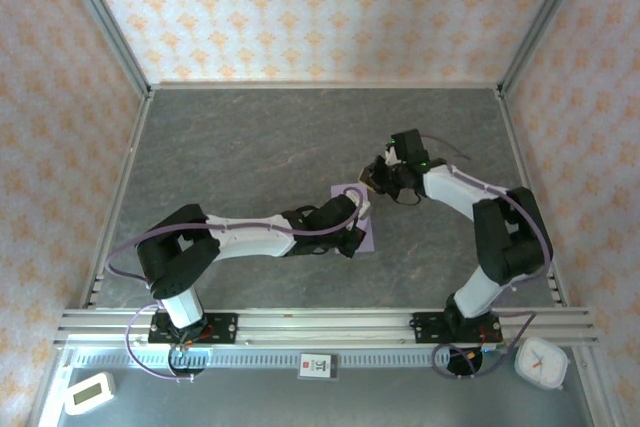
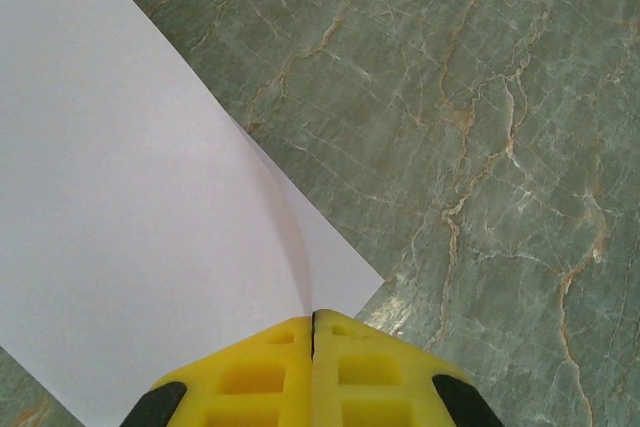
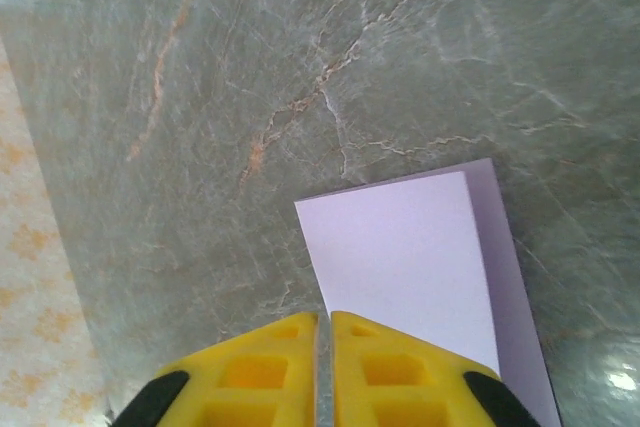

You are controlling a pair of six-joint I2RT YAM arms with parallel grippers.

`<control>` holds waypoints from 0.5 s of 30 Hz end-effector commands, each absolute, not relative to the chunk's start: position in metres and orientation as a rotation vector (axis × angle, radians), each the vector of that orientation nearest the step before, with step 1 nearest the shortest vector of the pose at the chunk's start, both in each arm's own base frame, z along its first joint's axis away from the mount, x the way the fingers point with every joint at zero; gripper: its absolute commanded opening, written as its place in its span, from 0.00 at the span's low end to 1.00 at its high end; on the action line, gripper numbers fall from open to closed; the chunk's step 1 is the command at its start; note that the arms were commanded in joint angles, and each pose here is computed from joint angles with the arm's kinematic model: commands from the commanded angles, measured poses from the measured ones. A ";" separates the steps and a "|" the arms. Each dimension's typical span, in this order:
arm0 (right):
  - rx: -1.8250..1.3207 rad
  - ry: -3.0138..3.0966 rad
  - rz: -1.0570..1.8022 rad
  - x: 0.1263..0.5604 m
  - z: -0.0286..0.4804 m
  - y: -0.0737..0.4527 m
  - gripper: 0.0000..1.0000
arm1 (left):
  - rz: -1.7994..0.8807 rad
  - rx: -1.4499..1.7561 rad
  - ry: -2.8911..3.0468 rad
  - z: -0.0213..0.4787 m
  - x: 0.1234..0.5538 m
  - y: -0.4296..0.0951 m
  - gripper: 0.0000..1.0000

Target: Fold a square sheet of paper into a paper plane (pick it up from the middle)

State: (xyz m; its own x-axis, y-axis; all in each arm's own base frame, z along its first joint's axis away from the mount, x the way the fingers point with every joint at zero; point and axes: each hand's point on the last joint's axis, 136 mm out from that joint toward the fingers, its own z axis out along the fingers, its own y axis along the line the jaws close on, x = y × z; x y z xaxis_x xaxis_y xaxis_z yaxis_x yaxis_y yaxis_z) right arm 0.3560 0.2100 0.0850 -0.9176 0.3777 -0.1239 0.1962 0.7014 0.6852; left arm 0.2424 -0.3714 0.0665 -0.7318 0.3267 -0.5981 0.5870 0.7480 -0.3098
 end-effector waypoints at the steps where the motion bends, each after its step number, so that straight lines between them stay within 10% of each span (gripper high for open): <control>1: 0.405 2.737 1.000 0.350 0.066 0.220 0.09 | -0.705 0.672 2.414 0.072 0.248 -0.378 0.00; 15: 0.344 2.878 0.866 0.349 0.017 0.217 0.00 | -0.689 0.641 2.432 0.065 0.255 -0.369 0.00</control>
State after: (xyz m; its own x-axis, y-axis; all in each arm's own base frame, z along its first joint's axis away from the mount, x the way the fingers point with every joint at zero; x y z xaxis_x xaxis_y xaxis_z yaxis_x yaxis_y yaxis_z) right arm 0.3515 0.2219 0.0269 -0.9603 0.2749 -0.0470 0.1932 0.7771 0.5990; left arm 0.2479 -0.3683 0.0662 -0.7415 0.3145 -0.5927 0.5766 0.7504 -0.3231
